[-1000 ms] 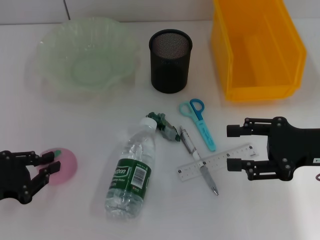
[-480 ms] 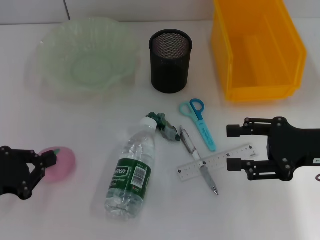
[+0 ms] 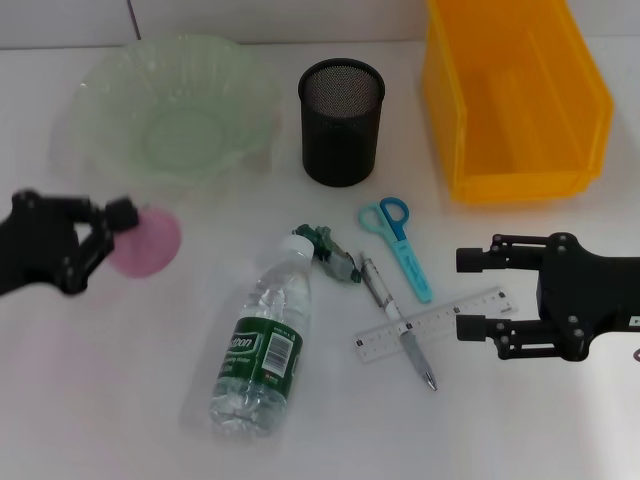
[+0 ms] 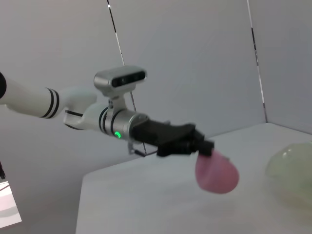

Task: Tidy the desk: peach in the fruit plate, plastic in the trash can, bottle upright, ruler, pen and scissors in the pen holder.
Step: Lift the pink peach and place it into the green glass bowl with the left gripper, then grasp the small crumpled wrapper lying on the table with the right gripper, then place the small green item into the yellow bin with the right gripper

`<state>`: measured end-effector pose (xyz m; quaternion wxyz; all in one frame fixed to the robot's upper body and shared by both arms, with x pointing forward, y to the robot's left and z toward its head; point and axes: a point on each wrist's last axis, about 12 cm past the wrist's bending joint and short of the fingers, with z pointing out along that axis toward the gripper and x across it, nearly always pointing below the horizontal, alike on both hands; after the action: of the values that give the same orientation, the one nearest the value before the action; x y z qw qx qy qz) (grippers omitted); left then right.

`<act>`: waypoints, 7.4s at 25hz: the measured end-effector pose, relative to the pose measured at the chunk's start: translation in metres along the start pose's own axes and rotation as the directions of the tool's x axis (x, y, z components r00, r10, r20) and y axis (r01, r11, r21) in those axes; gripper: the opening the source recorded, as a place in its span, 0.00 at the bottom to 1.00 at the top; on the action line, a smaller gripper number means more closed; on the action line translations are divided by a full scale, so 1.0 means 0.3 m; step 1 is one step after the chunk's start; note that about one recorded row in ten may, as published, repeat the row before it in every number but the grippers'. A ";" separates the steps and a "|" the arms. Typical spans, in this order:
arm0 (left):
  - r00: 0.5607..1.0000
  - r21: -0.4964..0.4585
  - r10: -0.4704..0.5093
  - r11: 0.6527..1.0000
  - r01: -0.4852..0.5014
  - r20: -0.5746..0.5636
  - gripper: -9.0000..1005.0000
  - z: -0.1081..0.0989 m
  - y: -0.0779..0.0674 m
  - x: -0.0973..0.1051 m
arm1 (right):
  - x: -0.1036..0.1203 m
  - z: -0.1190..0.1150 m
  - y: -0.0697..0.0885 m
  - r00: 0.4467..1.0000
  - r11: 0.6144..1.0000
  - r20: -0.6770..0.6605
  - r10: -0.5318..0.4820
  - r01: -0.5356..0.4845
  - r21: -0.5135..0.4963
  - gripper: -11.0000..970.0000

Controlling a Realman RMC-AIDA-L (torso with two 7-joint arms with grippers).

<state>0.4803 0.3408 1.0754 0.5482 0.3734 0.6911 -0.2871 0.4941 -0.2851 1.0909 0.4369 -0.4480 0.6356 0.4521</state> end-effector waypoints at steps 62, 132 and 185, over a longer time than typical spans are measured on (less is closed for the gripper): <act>0.991 -0.066 -0.085 0.994 0.092 0.100 0.86 0.079 -0.034 0.079 | -0.414 0.360 -0.112 0.672 0.970 -0.740 0.038 0.154 0.190 0.75; 0.991 -0.074 -0.081 0.993 0.089 0.107 0.86 0.083 -0.046 0.084 | -0.272 0.610 -0.157 0.718 0.958 -0.693 0.064 0.150 0.244 0.02; 0.991 -0.069 -0.080 0.994 0.088 0.111 0.86 0.096 -0.050 0.082 | -0.513 0.224 -0.216 0.935 0.777 -0.327 0.140 0.101 0.621 0.05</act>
<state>0.4805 0.3141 1.0446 0.5856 0.3074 0.6857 -0.3041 0.5999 -0.2055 1.2128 0.4342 -0.3436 0.8225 0.1303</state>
